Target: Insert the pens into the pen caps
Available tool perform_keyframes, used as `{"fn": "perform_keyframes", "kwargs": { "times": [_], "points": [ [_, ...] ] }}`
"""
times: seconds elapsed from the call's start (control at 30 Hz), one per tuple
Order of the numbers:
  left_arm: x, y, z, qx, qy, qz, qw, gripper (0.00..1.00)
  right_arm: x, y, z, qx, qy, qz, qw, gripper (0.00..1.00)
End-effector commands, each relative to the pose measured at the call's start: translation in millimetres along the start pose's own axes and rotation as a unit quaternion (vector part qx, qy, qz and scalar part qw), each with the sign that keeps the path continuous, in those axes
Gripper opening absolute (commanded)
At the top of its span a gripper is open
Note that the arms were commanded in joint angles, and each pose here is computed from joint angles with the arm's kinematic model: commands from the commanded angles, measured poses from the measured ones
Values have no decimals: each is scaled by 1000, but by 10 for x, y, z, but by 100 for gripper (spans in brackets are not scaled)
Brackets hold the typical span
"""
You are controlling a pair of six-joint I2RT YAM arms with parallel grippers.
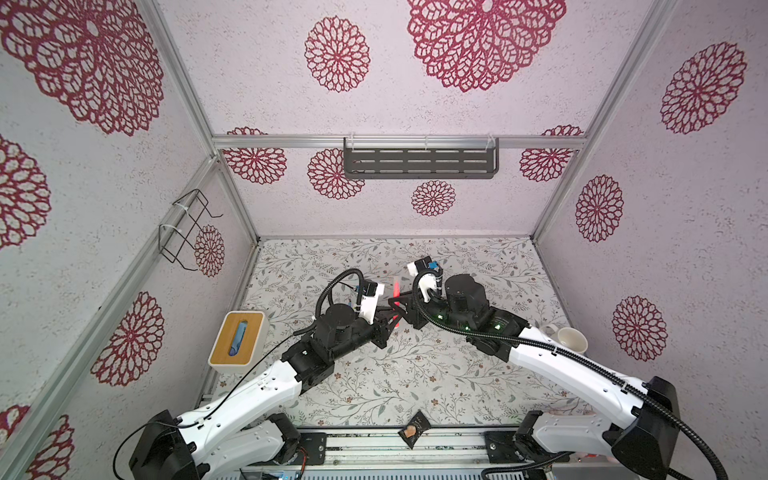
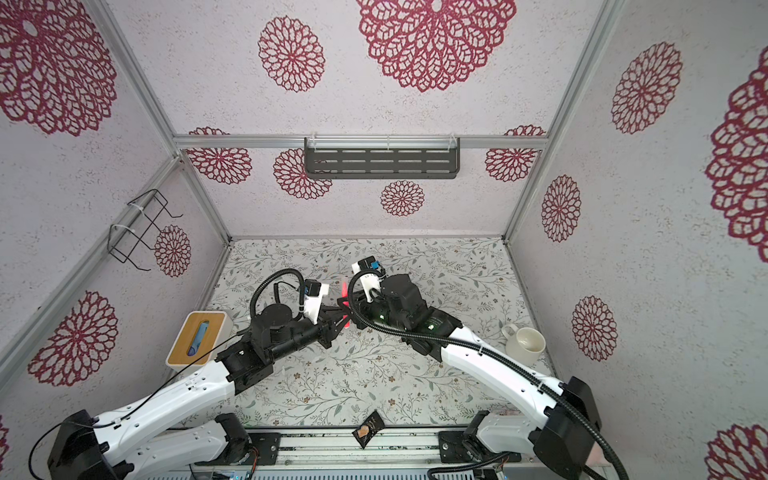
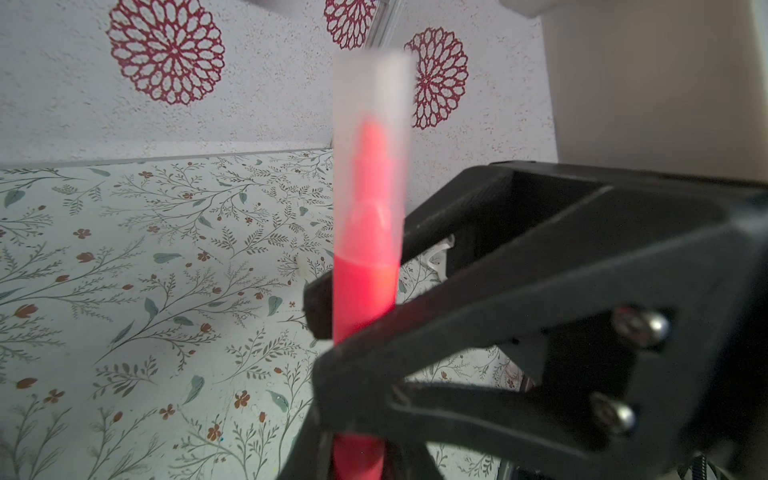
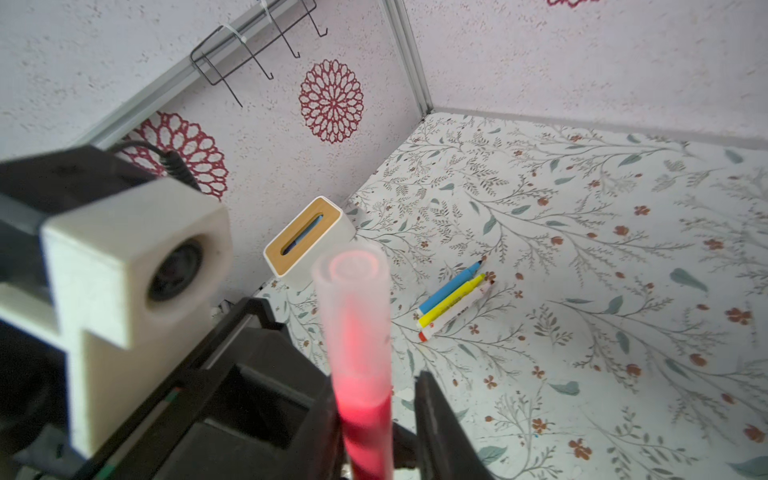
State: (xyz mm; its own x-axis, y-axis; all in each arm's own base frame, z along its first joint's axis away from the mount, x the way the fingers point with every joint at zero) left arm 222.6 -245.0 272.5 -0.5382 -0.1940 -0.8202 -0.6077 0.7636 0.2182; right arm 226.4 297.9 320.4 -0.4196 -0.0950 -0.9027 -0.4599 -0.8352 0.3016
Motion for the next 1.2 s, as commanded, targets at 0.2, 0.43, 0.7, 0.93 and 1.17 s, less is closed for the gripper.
{"fn": "perform_keyframes", "kwargs": {
  "times": [0.2,0.43,0.7,0.93,1.17],
  "points": [
    [-2,-12,-18,1,-9,-6,1000,0,-177,60,45,-10,-1,-34,999,3],
    [14,-36,17,-16,-6,4,1000,36,-181,116,-20,13,-2,-35,999,3],
    [51,54,116,-49,-7,2,999,47,-158,373,-395,119,5,-11,993,3],
    [95,149,214,-82,-2,1,997,48,-28,669,-909,252,-8,40,967,3],
    [116,232,281,-106,2,-2,994,48,164,934,-1449,366,-38,102,924,7]
  ]
}}
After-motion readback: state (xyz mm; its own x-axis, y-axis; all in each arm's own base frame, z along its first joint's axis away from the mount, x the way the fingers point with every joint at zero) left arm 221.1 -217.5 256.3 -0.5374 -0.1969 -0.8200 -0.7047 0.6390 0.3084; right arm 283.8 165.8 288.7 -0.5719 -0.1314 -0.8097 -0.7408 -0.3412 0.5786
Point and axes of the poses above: each gripper's point midway between its finger pads, its own y axis back along the fingers, its own z axis along the line the jaws close on, x = y × z, the point moved 5 cm from there along y, back along the fingers, and after that the axes turned 9 degrees about y, right-handed, at the moved point
